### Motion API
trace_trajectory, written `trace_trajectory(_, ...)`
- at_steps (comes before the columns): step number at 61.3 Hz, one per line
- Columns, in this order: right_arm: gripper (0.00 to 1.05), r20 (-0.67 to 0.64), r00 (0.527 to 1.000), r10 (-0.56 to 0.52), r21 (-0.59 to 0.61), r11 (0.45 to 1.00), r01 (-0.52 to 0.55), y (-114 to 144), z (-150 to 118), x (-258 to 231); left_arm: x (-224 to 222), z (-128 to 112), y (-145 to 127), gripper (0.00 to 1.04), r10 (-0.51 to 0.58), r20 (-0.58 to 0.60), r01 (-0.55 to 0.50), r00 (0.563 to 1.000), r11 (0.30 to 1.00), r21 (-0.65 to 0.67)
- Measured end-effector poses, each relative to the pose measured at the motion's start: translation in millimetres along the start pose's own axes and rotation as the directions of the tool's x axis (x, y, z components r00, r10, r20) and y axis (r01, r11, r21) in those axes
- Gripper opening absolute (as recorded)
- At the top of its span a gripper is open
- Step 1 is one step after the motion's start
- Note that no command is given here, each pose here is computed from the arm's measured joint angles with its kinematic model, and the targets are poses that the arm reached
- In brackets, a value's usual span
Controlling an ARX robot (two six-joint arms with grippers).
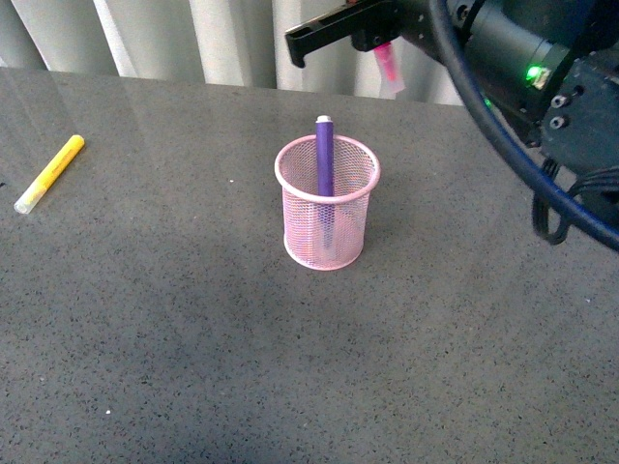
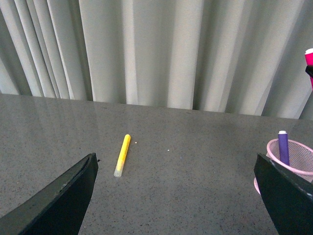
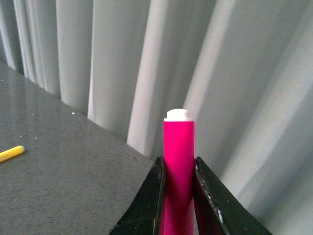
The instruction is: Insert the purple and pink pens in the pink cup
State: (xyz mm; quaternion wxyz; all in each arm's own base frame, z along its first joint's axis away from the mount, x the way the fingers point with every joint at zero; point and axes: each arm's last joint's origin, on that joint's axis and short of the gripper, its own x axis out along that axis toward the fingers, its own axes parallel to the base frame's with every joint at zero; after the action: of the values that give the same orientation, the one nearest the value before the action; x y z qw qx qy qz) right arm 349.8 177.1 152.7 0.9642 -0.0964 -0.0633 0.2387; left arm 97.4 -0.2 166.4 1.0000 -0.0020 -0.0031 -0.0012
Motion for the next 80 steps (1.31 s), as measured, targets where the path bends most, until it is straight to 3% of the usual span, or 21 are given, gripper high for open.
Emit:
trace_trajectory(30,0.12,-0.018,0.999,0.049,0.132,0.99,-0.046,36.8,-21.1,0.2,0.0,0.0,0.0,0.98,0.0,0.0,0.0,1.0,1.0,0.0)
trace_trajectory(73,0.12,-0.089,0.994,0.068,0.166,0.985,-0.053,44.3,-47.1,1.8,0.0,0.0,0.0,0.98,0.0,0.0,0.0,1.0,1.0,0.0)
trace_trajectory(80,0.3,-0.118,0.991,0.067,0.174,0.984,-0.046,44.6,-51.2,-0.7,0.0,0.0,0.0,0.98,0.0,0.0,0.0,1.0,1.0,0.0)
